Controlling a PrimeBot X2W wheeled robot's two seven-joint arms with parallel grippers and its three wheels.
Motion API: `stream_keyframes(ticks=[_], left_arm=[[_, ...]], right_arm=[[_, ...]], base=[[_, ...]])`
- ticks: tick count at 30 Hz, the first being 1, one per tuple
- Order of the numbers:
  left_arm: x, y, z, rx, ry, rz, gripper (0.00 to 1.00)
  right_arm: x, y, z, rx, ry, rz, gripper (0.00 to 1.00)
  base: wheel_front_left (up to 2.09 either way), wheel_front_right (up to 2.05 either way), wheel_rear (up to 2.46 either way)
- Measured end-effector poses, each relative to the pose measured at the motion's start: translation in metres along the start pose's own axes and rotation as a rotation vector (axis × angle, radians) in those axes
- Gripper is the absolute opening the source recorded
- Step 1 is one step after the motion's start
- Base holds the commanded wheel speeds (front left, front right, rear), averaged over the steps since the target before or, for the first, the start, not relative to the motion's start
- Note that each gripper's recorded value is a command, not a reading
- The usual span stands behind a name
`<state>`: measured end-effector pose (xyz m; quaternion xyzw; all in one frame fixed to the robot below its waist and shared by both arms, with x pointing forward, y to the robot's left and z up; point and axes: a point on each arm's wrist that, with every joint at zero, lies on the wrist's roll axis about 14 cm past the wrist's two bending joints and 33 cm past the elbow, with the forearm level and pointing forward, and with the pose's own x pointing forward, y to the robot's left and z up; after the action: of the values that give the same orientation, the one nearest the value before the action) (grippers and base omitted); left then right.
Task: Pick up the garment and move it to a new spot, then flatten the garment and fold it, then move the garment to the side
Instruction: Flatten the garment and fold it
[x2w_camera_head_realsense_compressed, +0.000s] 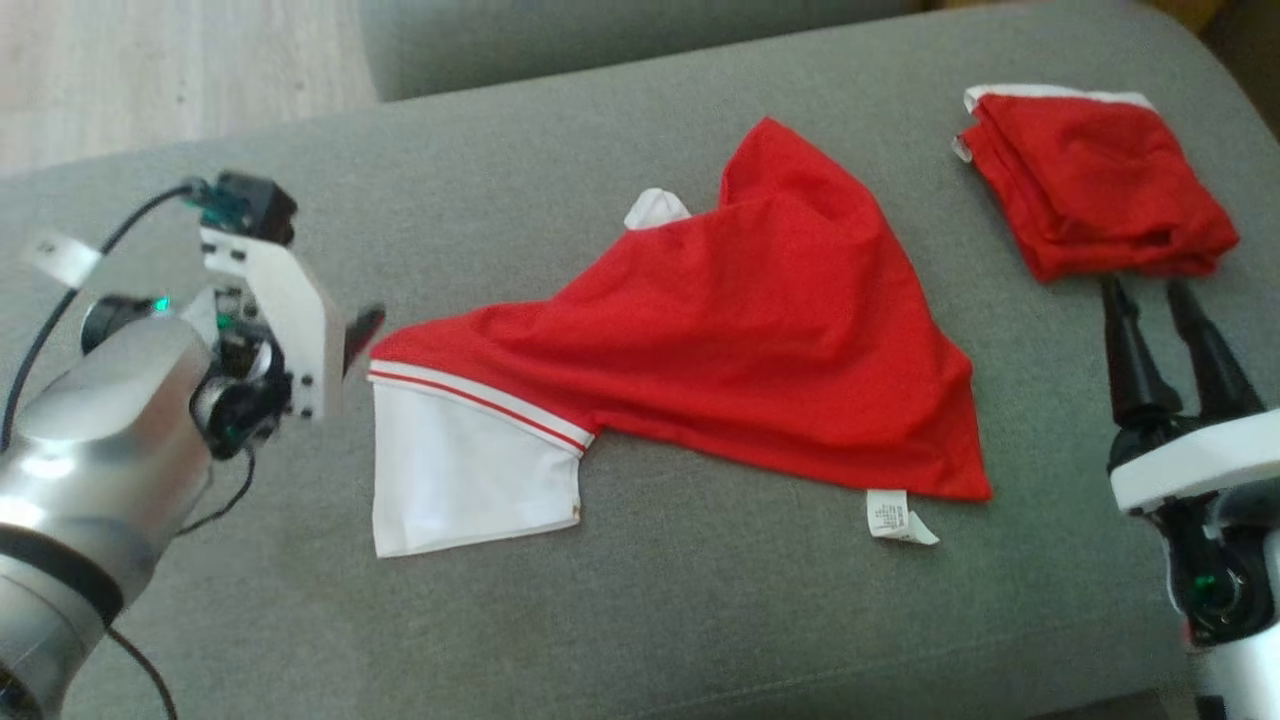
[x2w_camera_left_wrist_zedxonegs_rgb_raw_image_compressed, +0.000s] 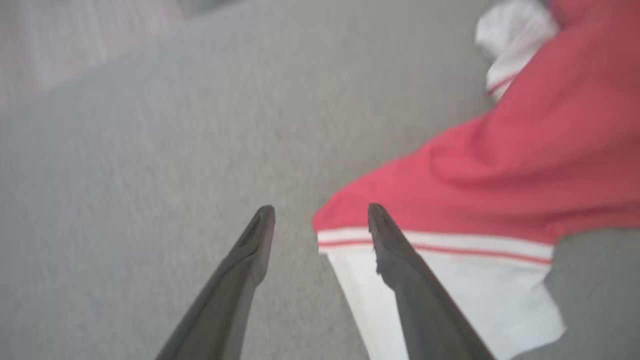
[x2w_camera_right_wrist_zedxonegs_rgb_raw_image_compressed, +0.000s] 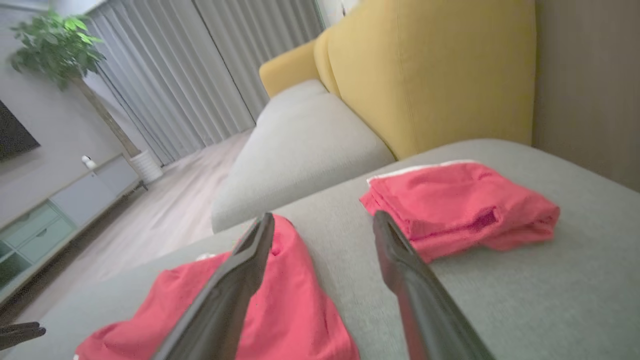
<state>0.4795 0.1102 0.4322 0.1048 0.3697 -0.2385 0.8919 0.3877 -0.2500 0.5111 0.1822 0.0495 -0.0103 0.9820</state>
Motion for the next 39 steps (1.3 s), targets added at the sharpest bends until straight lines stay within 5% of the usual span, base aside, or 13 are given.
stream_keyframes(ticks=[6, 11, 25, 39], left_arm=[[-0.055, 0.008, 0.093, -0.036, -0.554, 0.119, 1.0], [-0.106, 0.019, 0.098, -0.073, -0.776, 0.254, 1.0], [-0.173, -0.011, 0.009, -0.252, -0.893, 0.43, 1.0], [-0.155, -0.036, -0.036, -0.295, -0.839, 0.411, 1.0]], right_arm=[[-0.013, 0.02, 0.033, -0.023, -0.169, 0.061, 1.0], [-0.024, 0.04, 0.042, -0.041, -0.238, 0.126, 1.0], [-0.04, 0.042, 0.009, -0.166, -0.206, 0.129, 1.0], [-0.045, 0.04, -0.026, -0.243, -0.126, 0.122, 1.0]], base=[[0.0, 0.0, 0.0], [0.0, 0.0, 0.0], [0.0, 0.0, 0.0], [0.0, 0.0, 0.0]])
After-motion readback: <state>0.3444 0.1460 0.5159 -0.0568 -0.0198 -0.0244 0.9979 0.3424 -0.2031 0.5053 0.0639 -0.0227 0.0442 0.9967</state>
